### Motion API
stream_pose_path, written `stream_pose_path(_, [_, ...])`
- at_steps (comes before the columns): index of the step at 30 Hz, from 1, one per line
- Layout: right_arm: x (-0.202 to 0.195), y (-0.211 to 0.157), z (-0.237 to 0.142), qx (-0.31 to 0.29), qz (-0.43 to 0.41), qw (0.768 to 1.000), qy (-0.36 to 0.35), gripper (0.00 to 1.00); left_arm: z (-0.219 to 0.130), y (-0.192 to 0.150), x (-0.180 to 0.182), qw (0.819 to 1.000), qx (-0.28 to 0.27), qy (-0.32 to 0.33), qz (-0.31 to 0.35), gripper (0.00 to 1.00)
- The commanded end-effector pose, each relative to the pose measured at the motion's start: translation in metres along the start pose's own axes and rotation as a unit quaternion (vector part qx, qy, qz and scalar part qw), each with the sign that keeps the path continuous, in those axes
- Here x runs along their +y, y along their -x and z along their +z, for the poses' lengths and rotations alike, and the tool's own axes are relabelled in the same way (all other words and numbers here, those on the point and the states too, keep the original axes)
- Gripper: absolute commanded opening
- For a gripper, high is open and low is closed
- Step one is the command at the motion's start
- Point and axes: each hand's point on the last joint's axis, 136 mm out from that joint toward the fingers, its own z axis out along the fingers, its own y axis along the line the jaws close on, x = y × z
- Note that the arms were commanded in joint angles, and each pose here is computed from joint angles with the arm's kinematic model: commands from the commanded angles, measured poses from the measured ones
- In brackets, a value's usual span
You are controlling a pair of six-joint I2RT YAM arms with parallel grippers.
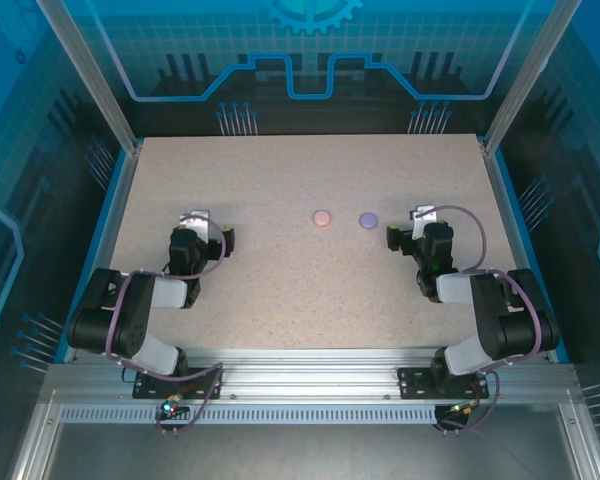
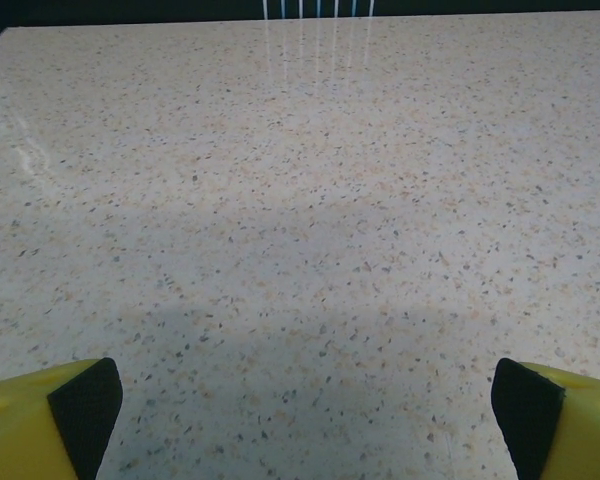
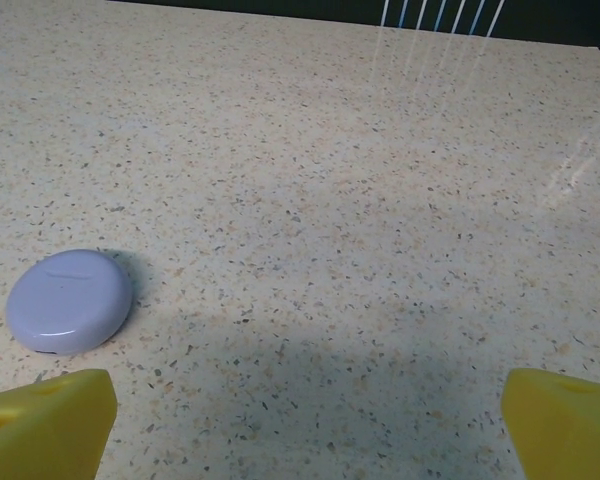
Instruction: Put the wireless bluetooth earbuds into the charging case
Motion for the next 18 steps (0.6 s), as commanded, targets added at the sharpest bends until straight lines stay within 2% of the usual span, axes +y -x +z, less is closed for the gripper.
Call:
stream_pose_path(1, [-0.0029, 0.0112, 0.0027, -0.016, 0.001, 1.0, 0.002, 1.0, 0.0076, 0.0114, -0.0001, 0.999, 0.004, -0.039, -0.037, 0.99])
stream_pose_path(18, [-0.0032, 0.0111, 0.0037, -0.014, 0.002, 1.0, 0.004, 1.0, 0.0075, 0.0105, 0.0015, 0.999, 0.005, -0.039, -0.038, 0.99])
